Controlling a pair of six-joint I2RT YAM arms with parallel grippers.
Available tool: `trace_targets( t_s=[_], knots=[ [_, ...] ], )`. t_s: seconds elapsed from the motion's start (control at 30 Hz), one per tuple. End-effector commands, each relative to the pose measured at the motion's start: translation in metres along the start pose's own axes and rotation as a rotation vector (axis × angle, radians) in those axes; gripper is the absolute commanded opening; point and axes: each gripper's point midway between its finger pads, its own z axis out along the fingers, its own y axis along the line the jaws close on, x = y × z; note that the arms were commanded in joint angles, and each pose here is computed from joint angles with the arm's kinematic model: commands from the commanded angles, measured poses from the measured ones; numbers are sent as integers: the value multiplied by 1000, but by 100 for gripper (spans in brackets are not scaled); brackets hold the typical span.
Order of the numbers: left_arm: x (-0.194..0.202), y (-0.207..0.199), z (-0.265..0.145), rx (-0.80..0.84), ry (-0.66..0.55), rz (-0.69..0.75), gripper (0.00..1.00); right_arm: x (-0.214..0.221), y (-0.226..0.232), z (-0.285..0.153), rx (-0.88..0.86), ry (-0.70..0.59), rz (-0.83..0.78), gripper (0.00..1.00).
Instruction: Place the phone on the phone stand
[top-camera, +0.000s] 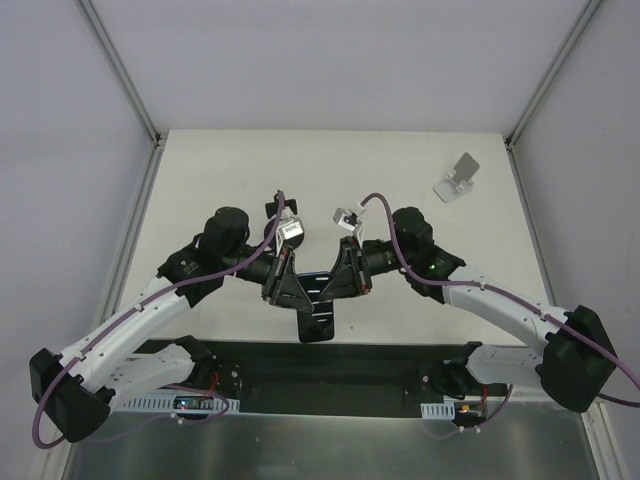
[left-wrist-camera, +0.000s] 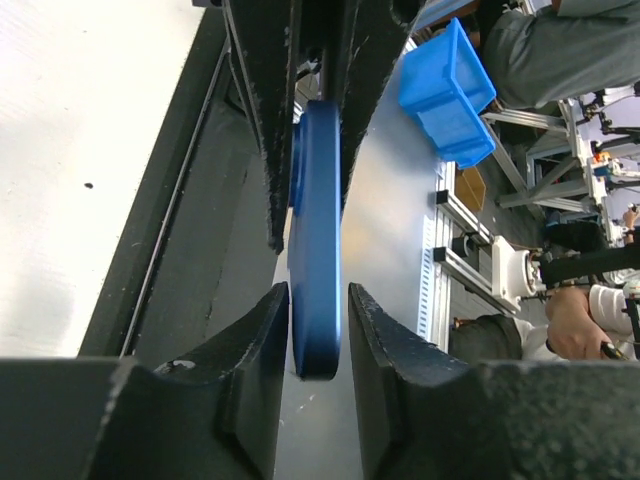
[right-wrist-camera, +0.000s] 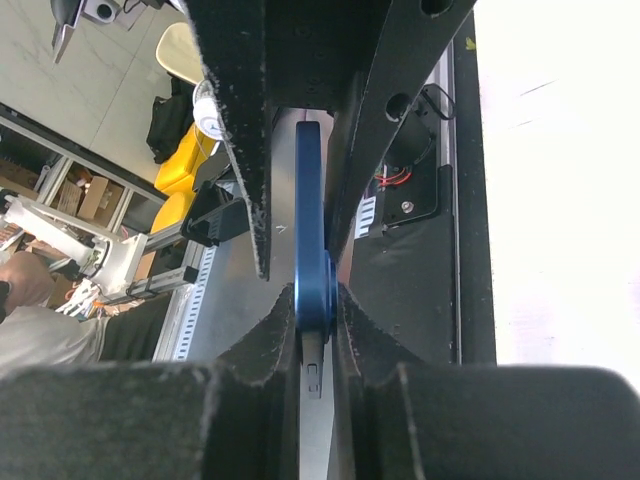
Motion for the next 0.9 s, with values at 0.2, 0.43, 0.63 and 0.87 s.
trace_targets(
  t_s=[0.2, 0.43, 0.63, 0.87],
  knots=[
    [-1, -18, 1, 91, 28, 72, 16, -20, 22, 9, -72, 15, -128, 1],
    [-6, -21, 1, 91, 21, 93, 0, -16, 22, 13, -64, 41, -119, 1],
    [-25, 1, -9, -145, -123, 134, 0, -27, 2, 13, 74, 4, -104, 55],
    [-32, 44, -76, -655, -296, 157, 0, -50, -74, -19, 542, -181, 9, 96]
  ],
)
